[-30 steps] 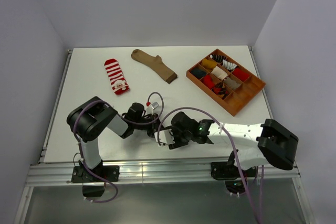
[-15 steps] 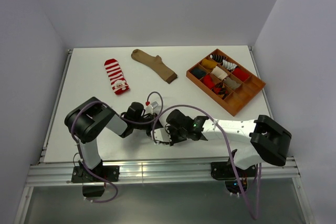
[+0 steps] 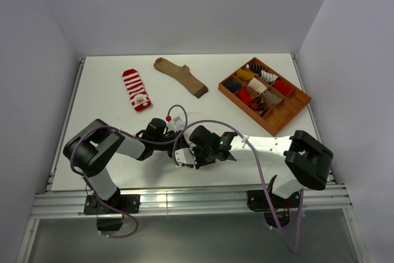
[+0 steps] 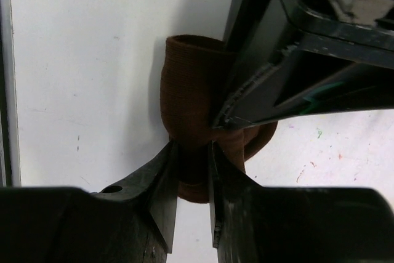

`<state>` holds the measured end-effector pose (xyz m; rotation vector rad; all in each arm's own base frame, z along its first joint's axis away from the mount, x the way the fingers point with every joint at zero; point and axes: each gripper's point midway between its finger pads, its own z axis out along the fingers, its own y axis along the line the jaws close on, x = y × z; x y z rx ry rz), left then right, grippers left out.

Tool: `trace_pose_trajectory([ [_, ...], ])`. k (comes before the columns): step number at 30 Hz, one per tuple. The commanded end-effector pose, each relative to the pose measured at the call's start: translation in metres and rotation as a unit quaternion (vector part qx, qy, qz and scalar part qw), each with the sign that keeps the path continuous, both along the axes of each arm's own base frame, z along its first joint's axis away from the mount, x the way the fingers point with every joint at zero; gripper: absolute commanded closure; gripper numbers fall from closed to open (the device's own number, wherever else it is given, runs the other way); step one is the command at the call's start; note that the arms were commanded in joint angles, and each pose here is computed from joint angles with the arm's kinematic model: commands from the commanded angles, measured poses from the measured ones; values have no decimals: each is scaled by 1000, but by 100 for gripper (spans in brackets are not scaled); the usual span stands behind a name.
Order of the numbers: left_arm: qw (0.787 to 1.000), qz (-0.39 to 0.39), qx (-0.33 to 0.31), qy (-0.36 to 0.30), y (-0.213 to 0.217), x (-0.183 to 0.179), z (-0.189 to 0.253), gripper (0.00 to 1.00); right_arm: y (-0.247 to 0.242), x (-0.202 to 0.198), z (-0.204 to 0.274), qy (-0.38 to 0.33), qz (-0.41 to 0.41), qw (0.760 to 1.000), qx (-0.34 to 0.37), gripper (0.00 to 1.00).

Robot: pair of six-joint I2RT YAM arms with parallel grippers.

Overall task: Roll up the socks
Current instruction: Roll the sock at the center of the board.

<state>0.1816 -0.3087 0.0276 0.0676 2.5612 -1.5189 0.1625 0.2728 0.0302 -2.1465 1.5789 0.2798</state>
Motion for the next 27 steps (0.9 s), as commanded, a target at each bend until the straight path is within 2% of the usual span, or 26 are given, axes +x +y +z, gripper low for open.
trace_pose_trajectory([
  [1,997,44,42,-38,17,19,-9,60,-26,-28,-25,74,5,995,-64,81],
  [11,990,102,48,-88,38,38,9,52,-33,-31,-29,117,-4,989,-89,82],
  [17,976,160,55,-135,60,45,17,54,-34,-28,-26,161,-12,982,-97,82],
  [22,957,206,52,-199,79,49,37,55,-34,-20,-18,216,-29,972,-92,82],
  [27,944,212,55,-246,88,42,43,56,-31,-11,-18,267,-41,958,-98,82],
])
